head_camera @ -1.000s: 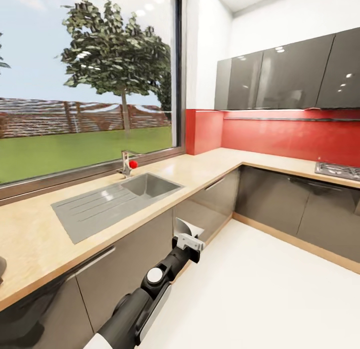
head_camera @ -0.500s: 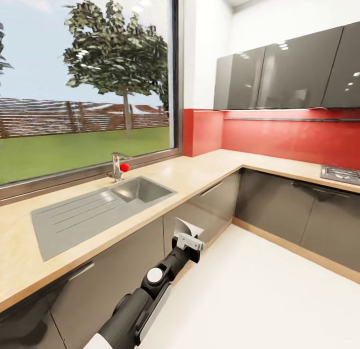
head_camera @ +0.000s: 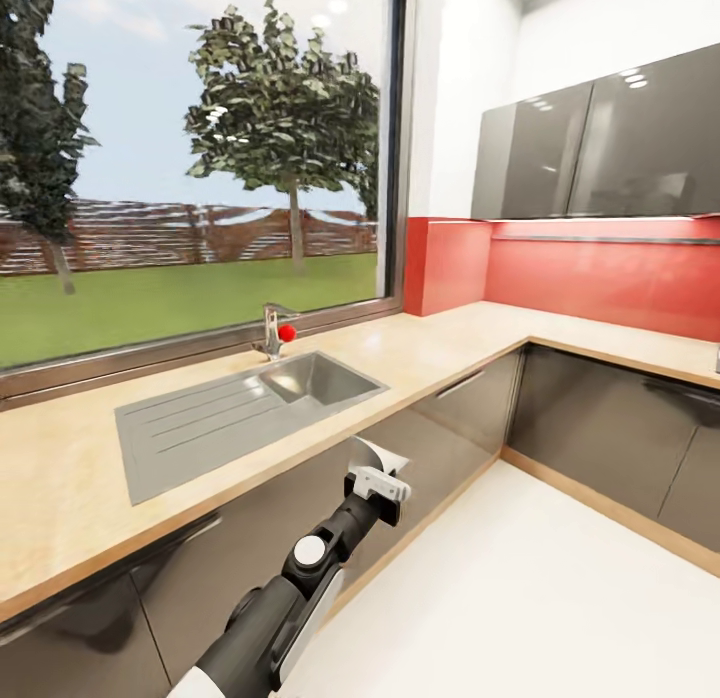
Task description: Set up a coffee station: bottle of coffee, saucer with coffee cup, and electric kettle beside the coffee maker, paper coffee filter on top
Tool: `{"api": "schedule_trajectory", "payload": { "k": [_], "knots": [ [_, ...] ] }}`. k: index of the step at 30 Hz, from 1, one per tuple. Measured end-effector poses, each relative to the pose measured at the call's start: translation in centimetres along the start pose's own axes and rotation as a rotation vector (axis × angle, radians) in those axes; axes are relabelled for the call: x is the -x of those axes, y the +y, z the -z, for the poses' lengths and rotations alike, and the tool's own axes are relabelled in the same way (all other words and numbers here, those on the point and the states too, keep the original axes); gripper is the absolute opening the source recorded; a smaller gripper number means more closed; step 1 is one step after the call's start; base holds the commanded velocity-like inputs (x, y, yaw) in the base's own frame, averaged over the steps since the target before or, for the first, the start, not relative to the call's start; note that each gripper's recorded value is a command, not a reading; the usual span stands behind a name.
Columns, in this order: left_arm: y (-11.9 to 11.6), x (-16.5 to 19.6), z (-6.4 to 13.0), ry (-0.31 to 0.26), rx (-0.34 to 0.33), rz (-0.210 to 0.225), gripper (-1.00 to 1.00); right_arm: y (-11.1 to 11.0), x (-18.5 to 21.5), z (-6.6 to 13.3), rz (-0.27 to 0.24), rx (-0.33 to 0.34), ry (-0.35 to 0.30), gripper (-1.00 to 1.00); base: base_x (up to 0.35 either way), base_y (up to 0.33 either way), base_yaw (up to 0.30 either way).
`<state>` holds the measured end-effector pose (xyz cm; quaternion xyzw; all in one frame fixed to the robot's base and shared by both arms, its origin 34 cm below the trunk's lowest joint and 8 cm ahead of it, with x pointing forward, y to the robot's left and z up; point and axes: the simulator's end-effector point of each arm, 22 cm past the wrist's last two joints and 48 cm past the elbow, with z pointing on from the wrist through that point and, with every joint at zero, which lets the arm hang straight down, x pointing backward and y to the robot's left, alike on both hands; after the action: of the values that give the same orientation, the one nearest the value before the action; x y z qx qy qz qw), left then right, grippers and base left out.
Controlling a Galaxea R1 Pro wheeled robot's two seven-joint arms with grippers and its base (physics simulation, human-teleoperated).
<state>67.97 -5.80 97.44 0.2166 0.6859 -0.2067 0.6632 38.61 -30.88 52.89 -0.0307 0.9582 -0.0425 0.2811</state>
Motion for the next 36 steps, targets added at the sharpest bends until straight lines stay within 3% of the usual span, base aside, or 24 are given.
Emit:
{"api": "schedule_trajectory", "payload": {
  "k": [7, 16, 29, 36],
  "knots": [
    [0.00, 0.00, 0.00, 0.000, 0.000, 0.000, -1.00, -0.02, 0.02, 0.00, 0.000, 0.000, 0.000, 1.00, 0.000, -0.025, 0.249],
    [0.00, 0.00, 0.00, 0.000, 0.000, 0.000, -1.00, -0.01, 0.02, 0.00, 0.000, 0.001, -0.001, 1.00, 0.000, -0.209, 0.095],
    [0.01, 0.00, 0.00, 0.000, 0.001, 0.000, -1.00, 0.02, 0.05, 0.00, -0.001, 0.000, -0.002, 1.00, 0.002, -0.019, 0.257],
    [0.00, 0.03, 0.02, 0.000, 0.001, -0.001, -1.00, 0.01, 0.02, 0.02, -0.001, 0.001, -0.001, 1.00, 0.180, -0.140, 0.088]
  ]
}}
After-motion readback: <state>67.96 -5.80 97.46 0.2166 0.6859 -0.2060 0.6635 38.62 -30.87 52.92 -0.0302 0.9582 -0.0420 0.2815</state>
